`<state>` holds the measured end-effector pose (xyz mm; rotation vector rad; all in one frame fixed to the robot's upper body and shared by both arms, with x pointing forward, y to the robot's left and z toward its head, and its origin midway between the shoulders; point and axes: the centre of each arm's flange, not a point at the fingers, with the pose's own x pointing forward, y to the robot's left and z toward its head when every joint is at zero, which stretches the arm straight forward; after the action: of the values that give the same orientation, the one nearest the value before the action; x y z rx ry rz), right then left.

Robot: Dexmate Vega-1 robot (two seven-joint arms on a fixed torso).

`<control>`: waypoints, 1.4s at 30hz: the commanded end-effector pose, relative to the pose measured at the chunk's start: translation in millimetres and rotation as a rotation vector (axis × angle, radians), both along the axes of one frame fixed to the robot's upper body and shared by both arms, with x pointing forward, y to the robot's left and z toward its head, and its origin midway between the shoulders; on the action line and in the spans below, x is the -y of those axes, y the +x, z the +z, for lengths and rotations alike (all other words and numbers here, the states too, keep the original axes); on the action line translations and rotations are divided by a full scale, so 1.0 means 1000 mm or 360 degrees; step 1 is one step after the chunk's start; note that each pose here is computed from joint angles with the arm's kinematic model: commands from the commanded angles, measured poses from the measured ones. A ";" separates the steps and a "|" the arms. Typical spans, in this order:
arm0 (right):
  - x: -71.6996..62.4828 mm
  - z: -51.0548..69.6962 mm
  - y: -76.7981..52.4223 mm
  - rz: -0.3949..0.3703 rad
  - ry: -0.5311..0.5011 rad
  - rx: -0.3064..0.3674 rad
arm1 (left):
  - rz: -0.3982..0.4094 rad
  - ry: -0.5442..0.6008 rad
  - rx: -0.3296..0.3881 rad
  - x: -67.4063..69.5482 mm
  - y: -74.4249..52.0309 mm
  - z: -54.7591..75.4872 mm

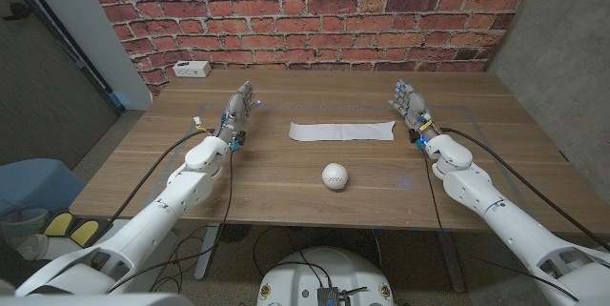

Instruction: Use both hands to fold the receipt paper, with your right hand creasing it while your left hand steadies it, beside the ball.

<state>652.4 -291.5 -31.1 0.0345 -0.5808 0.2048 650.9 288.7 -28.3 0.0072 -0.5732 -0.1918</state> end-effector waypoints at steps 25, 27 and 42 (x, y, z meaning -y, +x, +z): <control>-0.001 -0.011 -0.008 -0.0050 -0.0018 -0.0028 | 0.0526 0.1166 -0.0153 0.027 -0.017 0.032; -0.001 -0.012 -0.009 -0.0051 -0.0013 -0.0032 | 0.0545 0.1221 -0.0135 0.030 -0.019 0.034; 0.002 -0.022 -0.015 -0.0046 0.0010 -0.0034 | 0.0806 0.1627 0.0061 0.061 -0.040 0.043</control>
<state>641.8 -290.9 -46.3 0.0254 -0.5597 0.1773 624.7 244.6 7.2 0.9447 -0.4023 -0.0456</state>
